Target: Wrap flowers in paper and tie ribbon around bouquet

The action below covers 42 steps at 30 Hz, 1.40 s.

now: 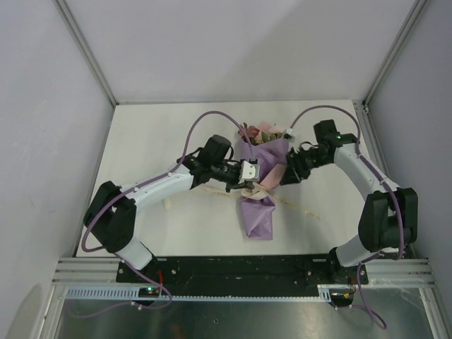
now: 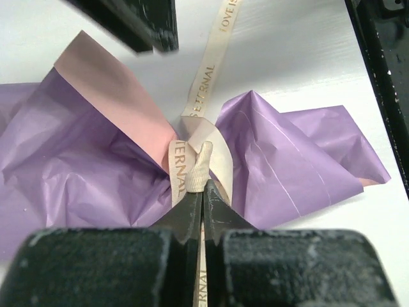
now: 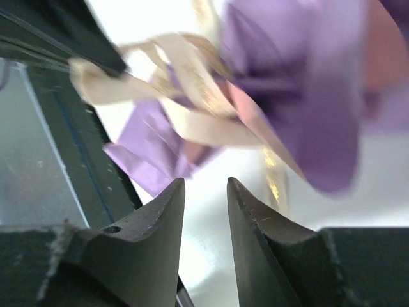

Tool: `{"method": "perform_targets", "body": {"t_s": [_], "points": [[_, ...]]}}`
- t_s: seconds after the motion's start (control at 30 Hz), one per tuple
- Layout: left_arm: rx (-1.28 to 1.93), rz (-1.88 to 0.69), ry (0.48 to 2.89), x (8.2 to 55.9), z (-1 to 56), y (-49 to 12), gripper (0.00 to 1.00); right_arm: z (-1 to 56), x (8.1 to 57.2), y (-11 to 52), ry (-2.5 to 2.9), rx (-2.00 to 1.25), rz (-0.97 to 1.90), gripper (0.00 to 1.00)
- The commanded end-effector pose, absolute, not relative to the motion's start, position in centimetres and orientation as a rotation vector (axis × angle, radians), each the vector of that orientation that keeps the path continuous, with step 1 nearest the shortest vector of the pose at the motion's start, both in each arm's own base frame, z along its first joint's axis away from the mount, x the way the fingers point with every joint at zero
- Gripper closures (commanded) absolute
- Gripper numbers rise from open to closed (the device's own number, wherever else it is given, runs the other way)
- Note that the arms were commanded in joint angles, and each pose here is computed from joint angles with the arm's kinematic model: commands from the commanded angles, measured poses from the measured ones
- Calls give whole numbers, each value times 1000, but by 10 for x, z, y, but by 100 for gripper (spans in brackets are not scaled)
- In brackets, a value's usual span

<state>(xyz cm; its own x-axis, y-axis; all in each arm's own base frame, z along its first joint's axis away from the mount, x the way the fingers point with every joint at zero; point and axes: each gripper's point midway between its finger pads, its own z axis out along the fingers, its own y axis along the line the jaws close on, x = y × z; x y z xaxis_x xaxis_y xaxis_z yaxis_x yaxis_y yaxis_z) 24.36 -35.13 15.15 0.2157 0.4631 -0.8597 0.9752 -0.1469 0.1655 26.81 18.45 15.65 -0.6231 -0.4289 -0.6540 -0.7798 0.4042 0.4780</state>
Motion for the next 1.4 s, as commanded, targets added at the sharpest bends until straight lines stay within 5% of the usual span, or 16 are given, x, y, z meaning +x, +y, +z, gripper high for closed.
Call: {"method": "perform_targets", "body": {"t_s": [0.0, 0.23, 0.53, 0.73, 1.07, 1.37], "points": [[1739, -821, 1251, 239, 168, -350, 100, 117, 251, 121, 2473, -1015, 833, 61], [1734, -821, 1246, 241, 169, -351, 100, 54, 229, 55, 2711, -1036, 331, 48], [1725, -804, 1231, 242, 172, -350, 100, 4, 219, 43, 2777, -1089, 76, 48], [1708, -779, 1210, 241, 182, -341, 100, -14, 224, 33, 2792, -1127, -52, 60], [1733, -725, 1165, 227, 175, -319, 100, -19, 208, 4, 2912, -1116, -109, 97], [1907, -597, 978, 200, 125, -286, 98, -17, 197, -14, 3010, -1026, -39, 100]]}}
